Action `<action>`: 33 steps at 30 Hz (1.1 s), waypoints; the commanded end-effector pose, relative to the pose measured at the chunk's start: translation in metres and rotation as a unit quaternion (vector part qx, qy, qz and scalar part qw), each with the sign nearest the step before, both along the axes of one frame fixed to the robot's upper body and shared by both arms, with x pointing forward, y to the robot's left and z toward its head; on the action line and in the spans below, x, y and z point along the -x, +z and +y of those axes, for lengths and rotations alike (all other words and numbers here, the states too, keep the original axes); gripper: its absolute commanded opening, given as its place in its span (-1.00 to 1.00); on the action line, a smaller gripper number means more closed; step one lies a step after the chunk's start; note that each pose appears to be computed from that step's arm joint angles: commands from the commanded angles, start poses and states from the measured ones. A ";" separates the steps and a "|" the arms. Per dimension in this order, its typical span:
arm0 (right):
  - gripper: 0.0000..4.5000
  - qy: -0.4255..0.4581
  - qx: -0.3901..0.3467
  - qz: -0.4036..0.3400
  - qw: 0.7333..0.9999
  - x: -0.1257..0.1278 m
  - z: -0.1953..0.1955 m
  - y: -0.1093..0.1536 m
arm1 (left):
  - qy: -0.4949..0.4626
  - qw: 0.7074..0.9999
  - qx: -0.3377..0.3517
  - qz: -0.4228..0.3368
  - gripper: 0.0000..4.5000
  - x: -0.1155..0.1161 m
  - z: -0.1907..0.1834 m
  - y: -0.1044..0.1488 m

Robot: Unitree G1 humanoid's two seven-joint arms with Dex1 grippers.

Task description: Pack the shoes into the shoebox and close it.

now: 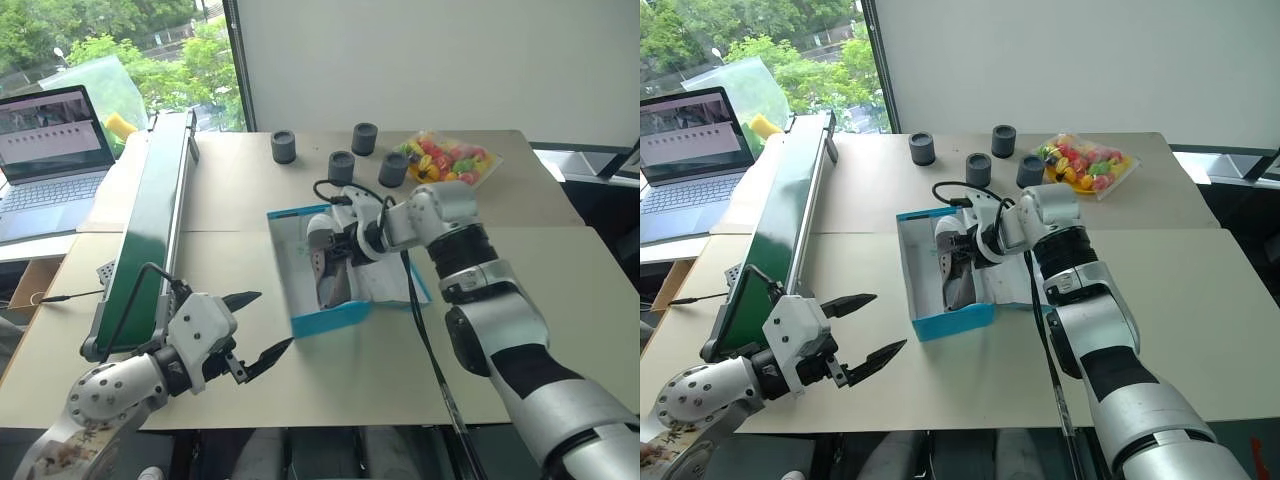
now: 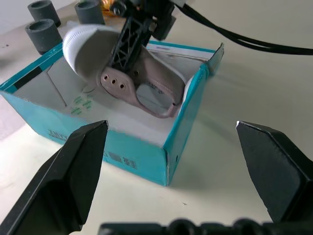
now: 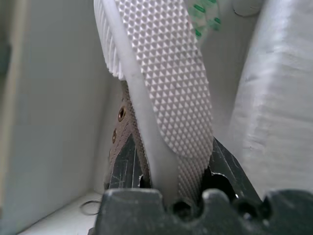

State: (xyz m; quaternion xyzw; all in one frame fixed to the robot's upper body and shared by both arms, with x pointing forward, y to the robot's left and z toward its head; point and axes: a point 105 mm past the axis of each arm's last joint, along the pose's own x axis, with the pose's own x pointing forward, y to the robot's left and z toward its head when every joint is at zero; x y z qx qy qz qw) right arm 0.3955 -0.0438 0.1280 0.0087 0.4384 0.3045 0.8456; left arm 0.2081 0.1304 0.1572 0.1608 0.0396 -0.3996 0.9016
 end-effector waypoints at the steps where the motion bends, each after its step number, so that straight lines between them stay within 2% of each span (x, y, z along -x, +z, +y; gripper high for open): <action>1: -0.76 0.018 0.002 -0.042 0.999 -0.011 0.007 0.014 | -0.005 1.000 0.004 -0.016 1.00 0.006 -0.006 0.008; 3: -0.76 0.020 0.005 -0.043 0.999 -0.013 0.008 0.013 | -0.004 1.000 0.003 -0.015 1.00 0.007 -0.007 0.007; 5: -0.36 0.023 0.004 -0.043 0.999 -0.014 0.010 0.013 | 0.000 1.000 0.001 -0.015 1.00 0.008 -0.006 0.007; 13: 0.78 0.051 -0.025 -0.044 0.997 -0.009 0.028 0.033 | 0.008 1.000 0.001 -0.020 1.00 0.007 -0.004 0.007; 16: 0.78 0.056 -0.056 -0.063 0.995 -0.009 0.035 0.061 | 0.026 0.999 0.002 -0.029 1.00 0.001 0.001 0.008; 19: 0.78 0.040 -0.086 -0.103 0.990 -0.016 0.029 0.091 | 0.083 0.995 0.014 -0.051 1.00 -0.015 0.013 0.010; 24: 0.78 -0.010 -0.099 -0.174 0.980 -0.028 0.002 0.116 | 0.207 0.973 0.041 -0.090 1.00 -0.039 0.041 0.013; 25: 0.78 0.000 -0.105 -0.202 0.974 -0.027 0.000 0.121 | 0.242 0.963 0.057 -0.102 1.00 -0.044 0.049 0.017; 28: 0.78 0.086 -0.138 -0.332 0.929 -0.003 0.003 0.132 | 0.424 0.887 0.115 -0.142 1.00 -0.061 0.098 0.025; 29: 0.78 0.140 -0.143 -0.379 0.904 0.015 0.007 0.128 | 0.475 0.859 0.116 -0.149 1.00 -0.063 0.113 0.024; 31: 0.78 0.229 -0.162 -0.419 0.864 0.053 0.018 0.113 | 0.536 0.821 0.135 -0.146 1.00 -0.064 0.132 0.023; 33: 0.78 0.266 -0.175 -0.430 0.845 0.075 0.022 0.096 | 0.557 0.805 0.147 -0.145 1.00 -0.063 0.140 0.023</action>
